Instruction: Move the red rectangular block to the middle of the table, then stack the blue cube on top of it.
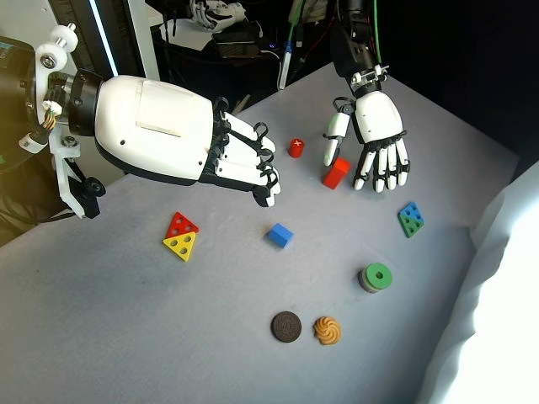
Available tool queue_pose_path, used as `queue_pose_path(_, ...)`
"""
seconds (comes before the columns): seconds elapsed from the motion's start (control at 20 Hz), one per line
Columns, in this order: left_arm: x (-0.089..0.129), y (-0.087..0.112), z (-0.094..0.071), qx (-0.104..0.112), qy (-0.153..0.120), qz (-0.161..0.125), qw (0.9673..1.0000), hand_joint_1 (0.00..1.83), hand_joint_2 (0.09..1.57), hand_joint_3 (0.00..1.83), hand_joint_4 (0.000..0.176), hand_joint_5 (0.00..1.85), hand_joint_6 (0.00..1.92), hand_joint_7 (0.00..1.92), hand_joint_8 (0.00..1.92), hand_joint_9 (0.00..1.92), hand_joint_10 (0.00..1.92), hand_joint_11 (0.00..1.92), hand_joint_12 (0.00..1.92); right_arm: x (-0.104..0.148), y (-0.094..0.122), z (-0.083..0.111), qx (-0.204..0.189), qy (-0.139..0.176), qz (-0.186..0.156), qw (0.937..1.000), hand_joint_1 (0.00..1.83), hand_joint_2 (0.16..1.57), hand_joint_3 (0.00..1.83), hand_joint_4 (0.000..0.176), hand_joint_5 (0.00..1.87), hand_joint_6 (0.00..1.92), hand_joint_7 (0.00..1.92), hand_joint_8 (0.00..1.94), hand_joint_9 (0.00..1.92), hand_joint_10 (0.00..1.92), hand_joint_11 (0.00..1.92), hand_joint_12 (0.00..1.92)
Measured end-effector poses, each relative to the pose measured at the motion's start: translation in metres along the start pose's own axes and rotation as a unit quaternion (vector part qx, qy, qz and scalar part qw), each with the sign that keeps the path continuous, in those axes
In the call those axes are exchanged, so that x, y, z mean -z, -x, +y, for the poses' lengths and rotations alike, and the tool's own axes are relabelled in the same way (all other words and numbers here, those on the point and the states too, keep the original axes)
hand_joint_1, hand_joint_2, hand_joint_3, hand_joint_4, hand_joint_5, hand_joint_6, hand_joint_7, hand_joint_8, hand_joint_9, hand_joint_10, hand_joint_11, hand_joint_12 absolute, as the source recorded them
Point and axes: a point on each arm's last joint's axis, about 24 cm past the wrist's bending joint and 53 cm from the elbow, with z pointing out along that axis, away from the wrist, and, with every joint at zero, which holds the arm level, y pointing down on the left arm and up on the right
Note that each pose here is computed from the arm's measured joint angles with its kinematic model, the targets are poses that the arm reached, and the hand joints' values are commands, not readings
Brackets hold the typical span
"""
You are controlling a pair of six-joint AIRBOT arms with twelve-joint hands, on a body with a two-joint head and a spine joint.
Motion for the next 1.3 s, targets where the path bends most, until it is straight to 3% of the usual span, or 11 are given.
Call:
queue_pose_path(0.1, 0.0, -0.001, 0.0, 0.0, 0.0, 0.001, 1.0, 0.03, 1.14, 0.0, 0.1, 0.72, 0.0, 0.42, 0.01, 0.24, 0.0, 0.0, 0.38, 0.0, 0.0, 0.0, 0.0, 0.0, 0.0, 1.0, 0.59, 1.15, 0.0, 0.0, 0.32, 0.0, 0.34, 0.0, 0.31, 0.0, 0.0, 0.87)
queue_pose_path(0.2, 0.0, -0.001, -0.003, 0.001, -0.002, 0.001, 1.0, 0.0, 1.14, 0.0, 0.12, 0.72, 0.0, 0.42, 0.0, 0.24, 0.01, 0.0, 0.36, 0.0, 0.0, 0.0, 0.0, 0.0, 0.0, 1.0, 0.59, 1.15, 0.0, 0.0, 0.33, 0.0, 0.35, 0.0, 0.32, 0.01, 0.0, 0.89)
queue_pose_path(0.4, 0.0, -0.003, -0.005, 0.0, -0.002, 0.0, 1.0, 0.0, 1.15, 0.0, 0.122, 0.74, 0.01, 0.4, 0.0, 0.22, 0.0, 0.0, 0.33, 0.0, 0.0, 0.0, 0.0, 0.0, 0.0, 1.0, 0.59, 1.15, 0.0, 0.0, 0.34, 0.0, 0.36, 0.0, 0.32, 0.01, 0.0, 0.89)
queue_pose_path(0.6, 0.002, -0.009, -0.009, -0.001, -0.001, 0.006, 1.0, 0.04, 1.15, 0.0, 0.11, 0.77, 0.01, 0.4, 0.0, 0.24, 0.0, 0.0, 0.37, 0.0, 0.0, 0.0, 0.0, 0.0, 0.0, 1.0, 0.6, 1.15, 0.0, 0.0, 0.32, 0.0, 0.34, 0.0, 0.32, 0.01, 0.0, 0.88)
queue_pose_path(0.8, 0.002, -0.012, -0.013, 0.0, -0.004, 0.008, 1.0, 0.02, 1.16, 0.0, 0.126, 0.77, 0.0, 0.4, 0.0, 0.23, 0.0, 0.0, 0.36, 0.0, 0.0, 0.0, 0.0, 0.0, 0.0, 1.0, 0.62, 1.14, 0.0, 0.0, 0.33, 0.0, 0.35, 0.0, 0.32, 0.01, 0.0, 0.91)
queue_pose_path(0.95, 0.003, -0.013, -0.014, -0.002, -0.005, 0.009, 1.0, 0.1, 1.15, 0.0, 0.112, 0.79, 0.01, 0.41, 0.0, 0.24, 0.0, 0.0, 0.38, 0.0, 0.0, 0.0, 0.0, 0.0, 0.0, 1.0, 0.61, 1.15, 0.0, 0.0, 0.33, 0.0, 0.35, 0.0, 0.33, 0.01, 0.0, 0.91)
queue_pose_path(1.1, 0.003, -0.018, -0.017, -0.003, -0.007, 0.013, 0.9999, 0.21, 1.1, 0.0, 0.118, 0.77, 0.0, 0.41, 0.0, 0.25, 0.0, 0.0, 0.39, 0.0, 0.0, 0.0, 0.0, 0.0, 0.0, 1.0, 0.61, 1.14, 0.0, 0.0, 0.33, 0.0, 0.35, 0.0, 0.32, 0.0, 0.0, 0.89)
queue_pose_path(1.15, 0.003, -0.021, -0.018, -0.002, -0.007, 0.016, 0.9998, 0.29, 1.08, 0.0, 0.102, 0.76, 0.0, 0.4, 0.0, 0.25, 0.0, 0.0, 0.37, 0.0, 0.0, 0.0, 0.0, 0.0, 0.0, 1.0, 0.62, 1.14, 0.0, 0.0, 0.34, 0.0, 0.35, 0.0, 0.32, 0.01, 0.0, 0.91)
queue_pose_path(1.2, 0.003, -0.022, -0.019, -0.002, -0.008, 0.017, 0.9998, 0.36, 1.06, 0.0, 0.099, 0.76, 0.0, 0.38, 0.0, 0.24, 0.0, 0.0, 0.39, 0.0, 0.0, 0.0, 0.0, 0.0, 0.0, 1.0, 0.61, 1.15, 0.0, 0.0, 0.34, 0.0, 0.35, 0.0, 0.32, 0.0, 0.0, 0.91)
queue_pose_path(1.3, 0.003, -0.022, -0.019, -0.003, -0.009, 0.017, 0.9998, 0.35, 1.08, 0.0, 0.122, 0.68, 0.0, 0.33, 0.0, 0.19, 0.0, 0.0, 0.35, 0.0, 0.0, 0.0, 0.0, 0.0, 0.0, 1.0, 0.61, 1.14, 0.0, 0.0, 0.34, 0.0, 0.35, 0.0, 0.32, 0.0, 0.0, 0.91)
